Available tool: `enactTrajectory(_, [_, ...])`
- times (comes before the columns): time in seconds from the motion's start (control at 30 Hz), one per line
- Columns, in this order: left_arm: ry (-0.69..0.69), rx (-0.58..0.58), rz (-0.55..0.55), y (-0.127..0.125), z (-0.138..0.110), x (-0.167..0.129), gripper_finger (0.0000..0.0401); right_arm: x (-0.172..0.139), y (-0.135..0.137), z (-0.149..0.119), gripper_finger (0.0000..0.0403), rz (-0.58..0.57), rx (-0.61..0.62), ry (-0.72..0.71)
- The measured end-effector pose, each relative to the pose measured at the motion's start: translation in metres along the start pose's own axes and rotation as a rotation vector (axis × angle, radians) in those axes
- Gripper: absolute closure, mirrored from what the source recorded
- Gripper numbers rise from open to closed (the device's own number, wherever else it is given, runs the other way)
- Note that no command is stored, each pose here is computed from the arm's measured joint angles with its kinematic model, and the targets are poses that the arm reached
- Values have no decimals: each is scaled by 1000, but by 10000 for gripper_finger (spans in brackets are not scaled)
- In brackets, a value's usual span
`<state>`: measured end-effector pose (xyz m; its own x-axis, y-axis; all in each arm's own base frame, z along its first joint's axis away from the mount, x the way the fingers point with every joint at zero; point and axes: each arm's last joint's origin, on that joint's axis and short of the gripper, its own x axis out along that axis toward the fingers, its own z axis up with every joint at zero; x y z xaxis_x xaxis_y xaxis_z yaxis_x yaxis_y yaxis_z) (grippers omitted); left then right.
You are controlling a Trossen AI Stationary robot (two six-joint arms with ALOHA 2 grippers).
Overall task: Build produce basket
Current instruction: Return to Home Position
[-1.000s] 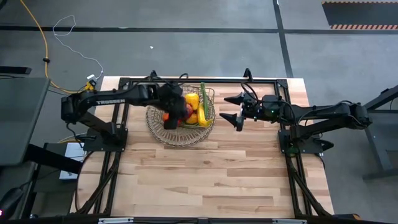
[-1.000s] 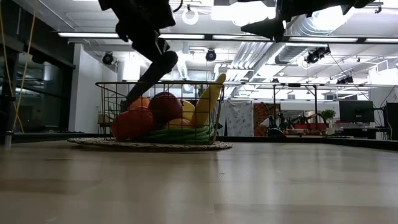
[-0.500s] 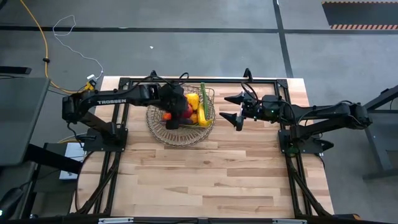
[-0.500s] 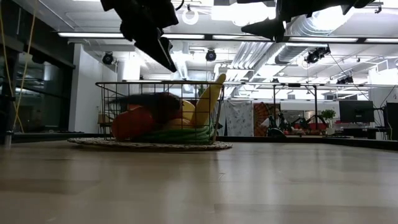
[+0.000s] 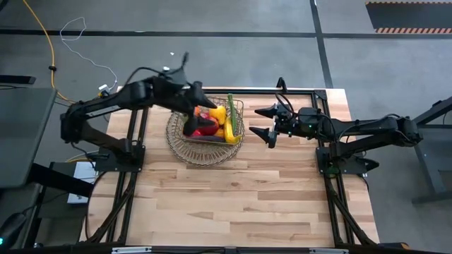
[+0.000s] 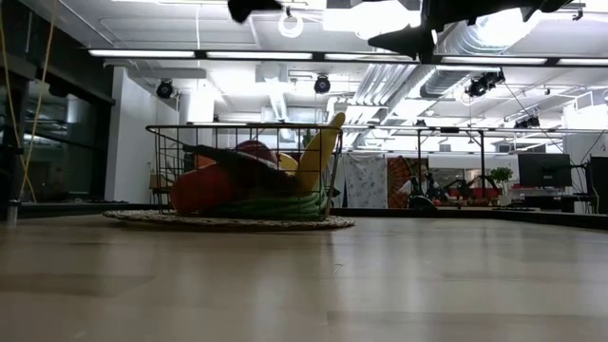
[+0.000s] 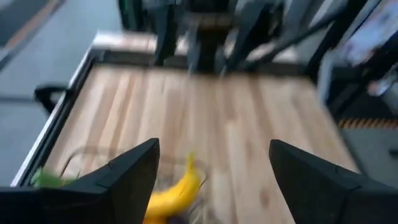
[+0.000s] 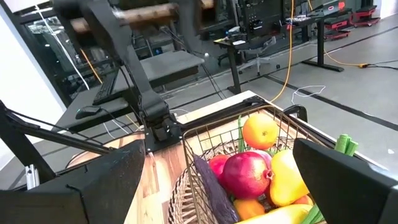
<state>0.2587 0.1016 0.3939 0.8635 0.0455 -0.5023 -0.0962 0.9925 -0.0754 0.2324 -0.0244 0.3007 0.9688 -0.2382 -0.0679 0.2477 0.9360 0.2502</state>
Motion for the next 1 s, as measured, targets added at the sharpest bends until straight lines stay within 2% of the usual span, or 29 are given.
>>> enactTrajectory(0.1, [-125, -3, -7, -6, 3, -18, 117, 0, 0, 0, 4, 6, -2, 0])
enactTrajectory(0.2, [-285, -14, -1, -12, -5, -35, 126, 0, 0, 0, 4, 9, -3, 1])
enactTrajectory(0.37, [-496, -103, -14, -22, -44, -51, 143, 0, 0, 0, 4, 9, -28, 0])
enactTrajectory(0.53, [-621, -187, 82, -28, -88, -57, 156, 0, 1, 1, 4, 11, -36, -7])
enactTrajectory(0.7, [-650, -233, 137, -30, -113, -63, 166, 0, 1, 1, 4, 11, -36, -9])
enactTrajectory(1.0, [-618, -220, 139, -30, -119, -58, 170, 0, 2, 4, 4, 20, -31, -42])
